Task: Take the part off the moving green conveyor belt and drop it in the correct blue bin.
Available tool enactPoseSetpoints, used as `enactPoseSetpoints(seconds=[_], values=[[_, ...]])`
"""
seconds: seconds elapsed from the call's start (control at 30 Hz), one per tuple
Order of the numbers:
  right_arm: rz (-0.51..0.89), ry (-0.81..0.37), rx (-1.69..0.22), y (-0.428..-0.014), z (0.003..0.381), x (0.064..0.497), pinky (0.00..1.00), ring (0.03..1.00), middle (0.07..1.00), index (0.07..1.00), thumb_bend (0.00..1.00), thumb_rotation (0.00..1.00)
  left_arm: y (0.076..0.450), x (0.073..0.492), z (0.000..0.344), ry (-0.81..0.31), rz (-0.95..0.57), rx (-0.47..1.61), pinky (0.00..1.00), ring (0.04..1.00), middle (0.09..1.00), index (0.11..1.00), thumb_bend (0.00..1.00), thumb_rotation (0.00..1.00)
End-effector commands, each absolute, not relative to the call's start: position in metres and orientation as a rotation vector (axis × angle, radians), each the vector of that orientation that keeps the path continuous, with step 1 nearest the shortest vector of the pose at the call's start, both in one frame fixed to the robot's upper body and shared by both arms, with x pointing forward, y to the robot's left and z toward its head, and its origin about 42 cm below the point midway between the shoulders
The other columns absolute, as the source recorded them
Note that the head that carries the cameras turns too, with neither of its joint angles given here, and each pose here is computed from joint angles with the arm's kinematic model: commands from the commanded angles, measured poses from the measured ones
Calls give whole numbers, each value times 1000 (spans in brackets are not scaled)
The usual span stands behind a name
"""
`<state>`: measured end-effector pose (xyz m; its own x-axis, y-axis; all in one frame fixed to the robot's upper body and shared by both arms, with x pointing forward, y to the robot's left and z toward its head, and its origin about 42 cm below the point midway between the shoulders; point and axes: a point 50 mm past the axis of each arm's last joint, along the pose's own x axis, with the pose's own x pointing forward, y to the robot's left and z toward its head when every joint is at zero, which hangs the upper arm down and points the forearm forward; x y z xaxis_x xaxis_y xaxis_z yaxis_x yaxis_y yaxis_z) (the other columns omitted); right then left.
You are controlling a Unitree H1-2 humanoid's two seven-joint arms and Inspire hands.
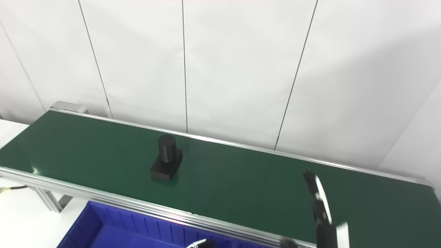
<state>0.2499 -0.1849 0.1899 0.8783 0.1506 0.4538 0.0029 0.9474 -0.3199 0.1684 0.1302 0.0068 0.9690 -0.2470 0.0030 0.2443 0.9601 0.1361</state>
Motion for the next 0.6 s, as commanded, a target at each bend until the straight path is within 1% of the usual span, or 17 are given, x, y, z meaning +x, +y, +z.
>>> enactPoseSetpoints(seconds=[0.0, 0.03, 0.07, 0.1, 0.13, 0.17, 0.2, 0.27, 0.33, 0.37, 0.43, 0.57], values=[[104, -531, -363, -183, 212, 264, 922, 944, 934, 937, 926, 807, 125, 177, 16, -97, -250, 133, 782, 831, 826, 806, 899, 901], [113, -529, -377, -182, 215, 269, 882, 925, 933, 937, 916, 786, 125, 177, 16, -101, -253, 139, 786, 832, 828, 809, 884, 906], [124, -524, -397, -181, 218, 275, 875, 922, 933, 937, 914, 782, 124, 177, 16, -104, -256, 140, 787, 832, 828, 809, 881, 908], [131, -520, -411, -180, 219, 279, 836, 903, 926, 934, 886, 758, 124, 178, 17, -107, -258, 141, 789, 835, 830, 812, 879, 904], [136, -511, -429, -180, 221, 283, 822, 897, 924, 932, 876, 750, 123, 178, 17, -107, -262, 136, 790, 836, 831, 813, 878, 902], [145, -497, -452, -179, 221, 289, 815, 893, 923, 935, 858, 723, 123, 178, 18, -111, -267, 133, 795, 838, 833, 814, 872, 880], [154, -482, -466, -177, 221, 295, 815, 893, 923, 935, 856, 717, 123, 178, 19, -114, -267, 132, 795, 838, 833, 814, 872, 877], [174, -444, -484, -174, 221, 308, 804, 897, 932, 942, 832, 645, 122, 178, 20, -122, -265, 137, 790, 832, 830, 812, 880, 877], [190, -410, -501, -170, 220, 320, 810, 902, 940, 948, 828, 608, 122, 178, 20, -122, -258, 135, 784, 826, 826, 805, 892, 868], [196, -398, -511, -168, 218, 325, 810, 899, 938, 948, 829, 601, 121, 177, 20, -122, -256, 135, 784, 826, 825, 804, 897, 866], [200, -373, -538, -163, 216, 338, 780, 875, 923, 936, 860, 604, 121, 178, 20, -124, -258, 135, 788, 827, 825, 802, 906, 870], [211, -316, -592, -149, 212, 363, 770, 873, 932, 937, 898, 609, 123, 177, 22, -128, -261, 128, 792, 830, 825, 802, 916, 877]])
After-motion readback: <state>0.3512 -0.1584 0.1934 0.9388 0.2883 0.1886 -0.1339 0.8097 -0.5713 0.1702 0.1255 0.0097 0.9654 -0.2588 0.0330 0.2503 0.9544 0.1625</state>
